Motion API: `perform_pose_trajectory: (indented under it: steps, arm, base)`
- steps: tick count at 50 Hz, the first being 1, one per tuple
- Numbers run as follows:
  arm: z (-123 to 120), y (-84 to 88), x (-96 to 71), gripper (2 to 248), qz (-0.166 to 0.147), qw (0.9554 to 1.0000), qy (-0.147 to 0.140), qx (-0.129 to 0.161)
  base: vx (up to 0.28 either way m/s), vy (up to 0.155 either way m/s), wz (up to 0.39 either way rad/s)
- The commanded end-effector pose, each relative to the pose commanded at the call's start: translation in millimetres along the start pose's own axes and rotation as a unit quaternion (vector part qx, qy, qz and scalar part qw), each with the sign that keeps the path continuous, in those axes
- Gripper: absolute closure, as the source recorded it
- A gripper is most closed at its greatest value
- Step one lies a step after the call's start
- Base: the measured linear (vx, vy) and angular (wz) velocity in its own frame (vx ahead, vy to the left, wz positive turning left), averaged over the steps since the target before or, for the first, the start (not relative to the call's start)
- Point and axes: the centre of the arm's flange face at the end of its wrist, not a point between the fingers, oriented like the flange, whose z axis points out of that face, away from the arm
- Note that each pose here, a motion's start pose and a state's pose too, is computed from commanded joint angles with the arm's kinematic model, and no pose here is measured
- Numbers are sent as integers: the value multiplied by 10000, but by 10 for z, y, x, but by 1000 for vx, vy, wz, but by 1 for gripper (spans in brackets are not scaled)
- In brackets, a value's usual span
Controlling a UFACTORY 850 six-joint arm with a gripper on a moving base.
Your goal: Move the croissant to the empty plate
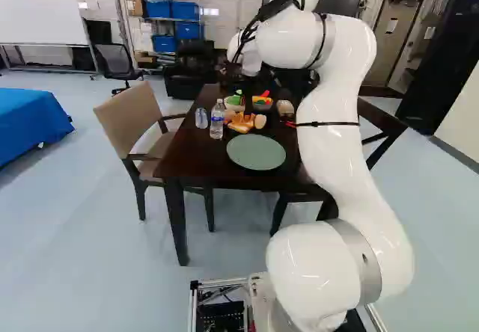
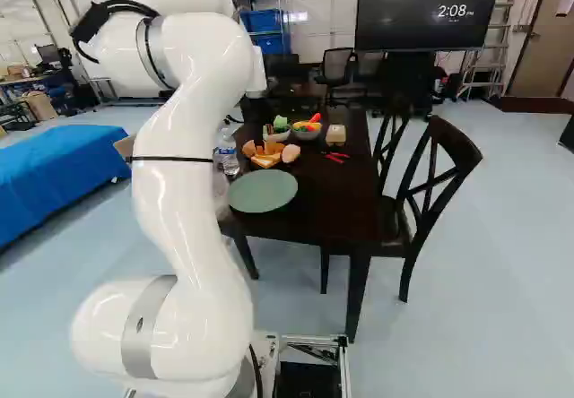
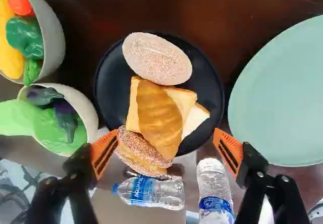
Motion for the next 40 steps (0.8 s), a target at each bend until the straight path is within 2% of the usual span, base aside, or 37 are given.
perform_pose_trajectory:
  steps: [26,27,31,32,36,37,40]
  arm:
    - [0,0,0,3,0,10000,0,0]
    - [0,0,0,10,0,10000,0,0]
    - [0,0,0,10,0,10000,0,0]
    - [0,0,0,23,0,10000,0,0]
    - [0,0,0,23,0,10000,0,0]
    - [0,0,0,35,0,10000,0,0]
    - [0,0,0,35,0,10000,0,0]
  base:
    - [0,0,0]
    - [0,0,0]
    - [0,0,0]
    - [0,0,0]
    - [0,0,0]
    - [0,0,0]
    - [0,0,0]
